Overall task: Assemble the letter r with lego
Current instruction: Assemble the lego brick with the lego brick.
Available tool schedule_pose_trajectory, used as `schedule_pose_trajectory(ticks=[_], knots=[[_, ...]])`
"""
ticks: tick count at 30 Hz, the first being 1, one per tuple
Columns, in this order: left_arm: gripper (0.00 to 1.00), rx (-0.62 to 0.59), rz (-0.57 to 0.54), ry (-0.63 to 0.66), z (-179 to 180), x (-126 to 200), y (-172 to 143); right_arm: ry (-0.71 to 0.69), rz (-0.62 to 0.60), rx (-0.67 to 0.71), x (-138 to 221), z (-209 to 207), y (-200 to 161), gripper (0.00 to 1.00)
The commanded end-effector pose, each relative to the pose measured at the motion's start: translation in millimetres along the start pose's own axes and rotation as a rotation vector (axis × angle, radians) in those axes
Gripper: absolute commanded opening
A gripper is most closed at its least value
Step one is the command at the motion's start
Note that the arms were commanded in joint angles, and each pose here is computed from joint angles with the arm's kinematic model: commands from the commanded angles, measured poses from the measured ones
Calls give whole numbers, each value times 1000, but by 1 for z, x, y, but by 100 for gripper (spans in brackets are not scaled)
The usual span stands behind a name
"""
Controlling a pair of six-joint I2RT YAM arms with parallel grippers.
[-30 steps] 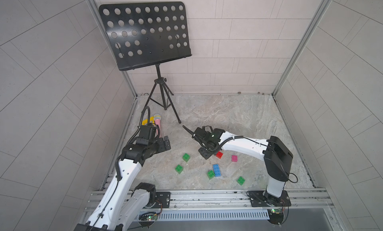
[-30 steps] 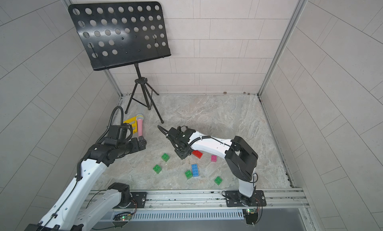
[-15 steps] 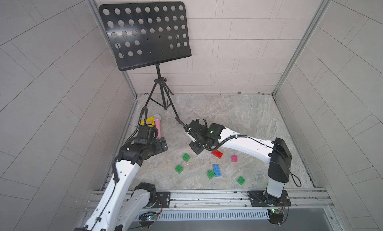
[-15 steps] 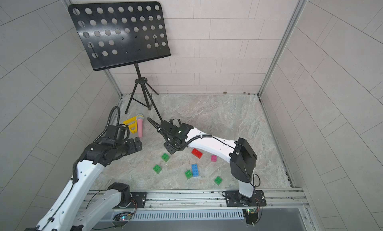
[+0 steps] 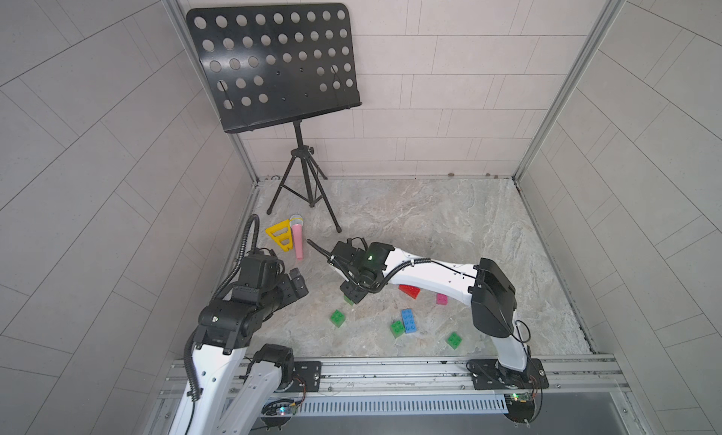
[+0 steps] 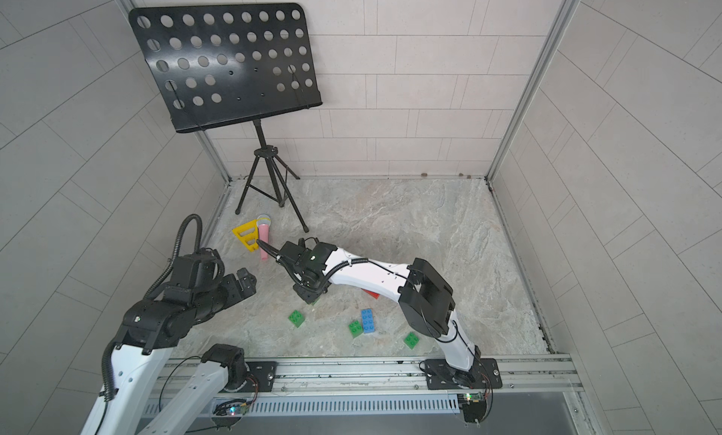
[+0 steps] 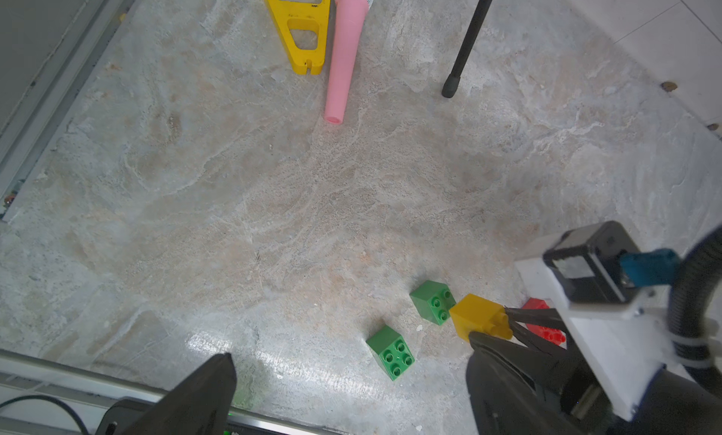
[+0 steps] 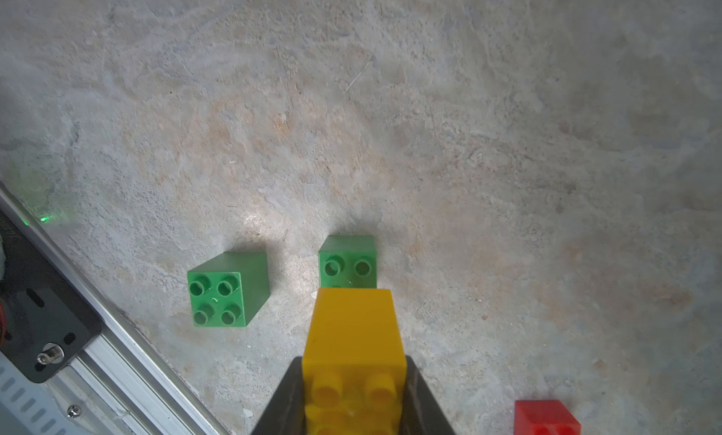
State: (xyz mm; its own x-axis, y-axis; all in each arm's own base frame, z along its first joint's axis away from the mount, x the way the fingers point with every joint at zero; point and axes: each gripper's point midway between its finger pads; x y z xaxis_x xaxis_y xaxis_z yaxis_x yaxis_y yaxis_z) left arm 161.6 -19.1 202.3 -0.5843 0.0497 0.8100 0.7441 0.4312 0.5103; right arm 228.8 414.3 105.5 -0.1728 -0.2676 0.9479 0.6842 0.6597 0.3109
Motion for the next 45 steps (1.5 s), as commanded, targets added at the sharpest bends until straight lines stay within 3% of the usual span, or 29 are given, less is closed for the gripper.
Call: schedule_pose_trajectory(ticks=[1, 17, 34, 45], knots=[[100, 53, 19, 40, 12, 4, -11, -8, 44, 24, -5, 4, -6, 0], [100, 54, 12, 24, 16, -2, -20, -54, 113, 66, -23, 1, -7, 0], [100, 57, -9, 15, 20, -3, -25, -56, 284, 106, -50, 0, -33, 0], [100, 49, -17, 1, 20, -3, -27, 0, 418, 104, -88, 9, -59, 0]])
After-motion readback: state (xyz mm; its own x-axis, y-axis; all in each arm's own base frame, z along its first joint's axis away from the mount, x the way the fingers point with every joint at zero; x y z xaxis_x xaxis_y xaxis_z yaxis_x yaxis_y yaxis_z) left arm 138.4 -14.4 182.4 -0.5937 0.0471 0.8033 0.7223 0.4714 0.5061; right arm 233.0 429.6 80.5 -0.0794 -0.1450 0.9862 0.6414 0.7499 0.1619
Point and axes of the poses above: each gripper's point midway between its finger pads, its own x axis back along the fingers, its own z axis along the line the jaws close on, y = z × x, and after that the axes turned 3 degrees about -x, right-handed
